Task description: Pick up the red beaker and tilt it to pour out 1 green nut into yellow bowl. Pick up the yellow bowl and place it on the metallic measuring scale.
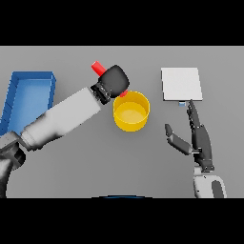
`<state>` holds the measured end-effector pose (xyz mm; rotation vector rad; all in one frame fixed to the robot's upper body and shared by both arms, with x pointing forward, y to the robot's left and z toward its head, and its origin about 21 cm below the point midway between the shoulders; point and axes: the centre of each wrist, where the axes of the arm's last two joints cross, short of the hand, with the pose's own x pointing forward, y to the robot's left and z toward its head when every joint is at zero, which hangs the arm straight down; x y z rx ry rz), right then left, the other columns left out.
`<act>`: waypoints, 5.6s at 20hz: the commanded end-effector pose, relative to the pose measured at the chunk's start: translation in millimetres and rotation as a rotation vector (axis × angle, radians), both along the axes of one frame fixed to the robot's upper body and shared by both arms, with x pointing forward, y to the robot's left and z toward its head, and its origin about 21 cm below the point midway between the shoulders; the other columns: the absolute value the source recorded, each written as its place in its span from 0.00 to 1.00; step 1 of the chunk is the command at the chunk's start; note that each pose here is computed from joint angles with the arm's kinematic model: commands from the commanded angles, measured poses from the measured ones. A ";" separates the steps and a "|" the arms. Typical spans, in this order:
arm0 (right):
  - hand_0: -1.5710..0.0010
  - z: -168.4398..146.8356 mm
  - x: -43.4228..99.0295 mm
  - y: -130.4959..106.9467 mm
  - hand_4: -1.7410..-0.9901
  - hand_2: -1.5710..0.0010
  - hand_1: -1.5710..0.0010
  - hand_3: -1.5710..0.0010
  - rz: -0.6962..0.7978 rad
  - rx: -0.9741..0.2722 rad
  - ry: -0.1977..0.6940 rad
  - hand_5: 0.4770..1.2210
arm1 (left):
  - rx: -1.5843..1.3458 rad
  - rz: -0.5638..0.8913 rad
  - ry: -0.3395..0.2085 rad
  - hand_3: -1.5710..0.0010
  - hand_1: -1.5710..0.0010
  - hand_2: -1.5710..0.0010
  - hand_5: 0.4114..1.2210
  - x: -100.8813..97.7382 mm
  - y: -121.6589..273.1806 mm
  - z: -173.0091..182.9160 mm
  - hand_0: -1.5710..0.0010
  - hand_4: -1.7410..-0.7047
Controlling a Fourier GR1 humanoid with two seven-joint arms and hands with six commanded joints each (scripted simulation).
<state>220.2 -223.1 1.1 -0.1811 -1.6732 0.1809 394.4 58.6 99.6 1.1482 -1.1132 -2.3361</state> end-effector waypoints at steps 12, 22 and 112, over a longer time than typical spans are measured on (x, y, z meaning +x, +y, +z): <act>1.00 2.8 0.8 3.1 0.70 1.00 1.00 1.00 -0.033 -0.054 0.000 0.15 | 0.353 -0.141 -0.129 0.00 0.00 0.00 1.00 10.7 -30.0 14.6 0.00 0.01; 1.00 1.1 -0.6 5.9 0.71 1.00 1.00 1.00 -0.030 -0.070 -0.022 0.15 | 0.438 -0.215 -0.227 0.00 0.00 0.00 1.00 25.8 -34.1 63.3 0.00 0.01; 1.00 53.8 122.6 72.7 0.66 1.00 1.00 1.00 0.921 -1.143 -0.082 0.28 | -1.278 1.189 0.109 1.00 1.00 1.00 0.39 -41.4 263.9 9.0 1.00 0.91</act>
